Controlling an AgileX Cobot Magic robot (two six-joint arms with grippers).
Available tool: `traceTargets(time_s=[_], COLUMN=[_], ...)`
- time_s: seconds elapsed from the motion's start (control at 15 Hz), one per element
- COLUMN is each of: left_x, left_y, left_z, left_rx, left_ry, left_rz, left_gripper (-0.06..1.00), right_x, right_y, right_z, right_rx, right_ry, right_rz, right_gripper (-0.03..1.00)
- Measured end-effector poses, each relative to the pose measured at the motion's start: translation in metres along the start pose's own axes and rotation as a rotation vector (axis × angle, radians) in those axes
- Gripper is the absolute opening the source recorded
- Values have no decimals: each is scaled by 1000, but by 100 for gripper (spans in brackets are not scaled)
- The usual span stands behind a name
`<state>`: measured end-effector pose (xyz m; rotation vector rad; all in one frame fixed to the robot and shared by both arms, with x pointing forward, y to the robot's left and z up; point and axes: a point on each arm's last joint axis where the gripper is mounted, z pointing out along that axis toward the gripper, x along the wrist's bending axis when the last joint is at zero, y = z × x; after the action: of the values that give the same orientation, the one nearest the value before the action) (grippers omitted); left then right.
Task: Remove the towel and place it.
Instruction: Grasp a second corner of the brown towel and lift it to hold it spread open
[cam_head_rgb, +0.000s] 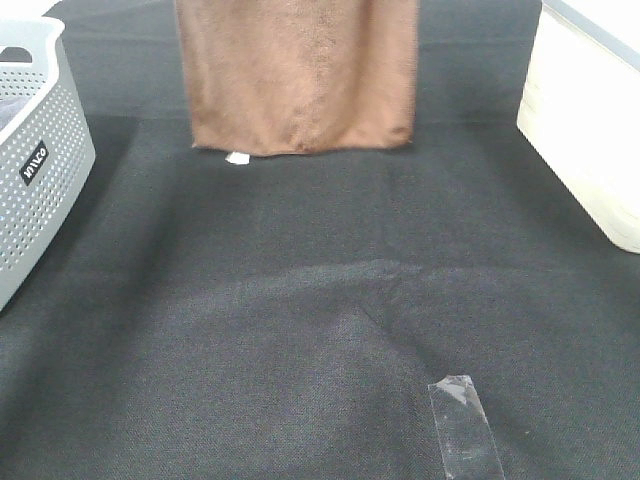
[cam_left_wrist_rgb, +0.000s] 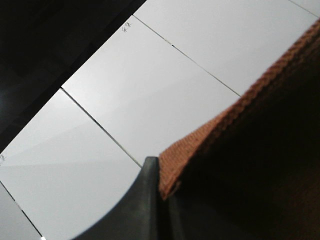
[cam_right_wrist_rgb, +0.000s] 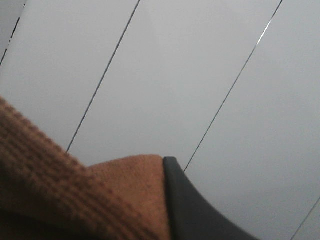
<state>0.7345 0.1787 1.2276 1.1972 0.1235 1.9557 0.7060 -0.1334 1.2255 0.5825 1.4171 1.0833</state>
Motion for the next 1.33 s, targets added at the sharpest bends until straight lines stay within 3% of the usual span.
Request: traceTargets(time_s=[0.47,0.73,0.87,1.0,1.13,1.33], left_x=[-5,-34,-54,-61,-58,-57], left_y=[-9,-34,-33,-28,-16,1], left_z=[-1,-14,-29,-48,-64,-80], left_rx=[71,528,762,980,1115,1240], left_ry=[-76,-271,-415,-565,-687,-839], left_rz=[-12,-202,-266,-370,-488,-629], left_gripper=[0,0,0,0,0,0], right_x=[0,10,20,27,29,24], right_y=[-9,-28,-41,-44,-39,-28], right_z=[0,-5,-13,-27,-44,-71], right_rx=[103,332,510,664,780,938], right_ry=[3,73,160,273,366,465], right_rz=[11,202,271,308,317,302], right_gripper=[0,0,0,0,0,0])
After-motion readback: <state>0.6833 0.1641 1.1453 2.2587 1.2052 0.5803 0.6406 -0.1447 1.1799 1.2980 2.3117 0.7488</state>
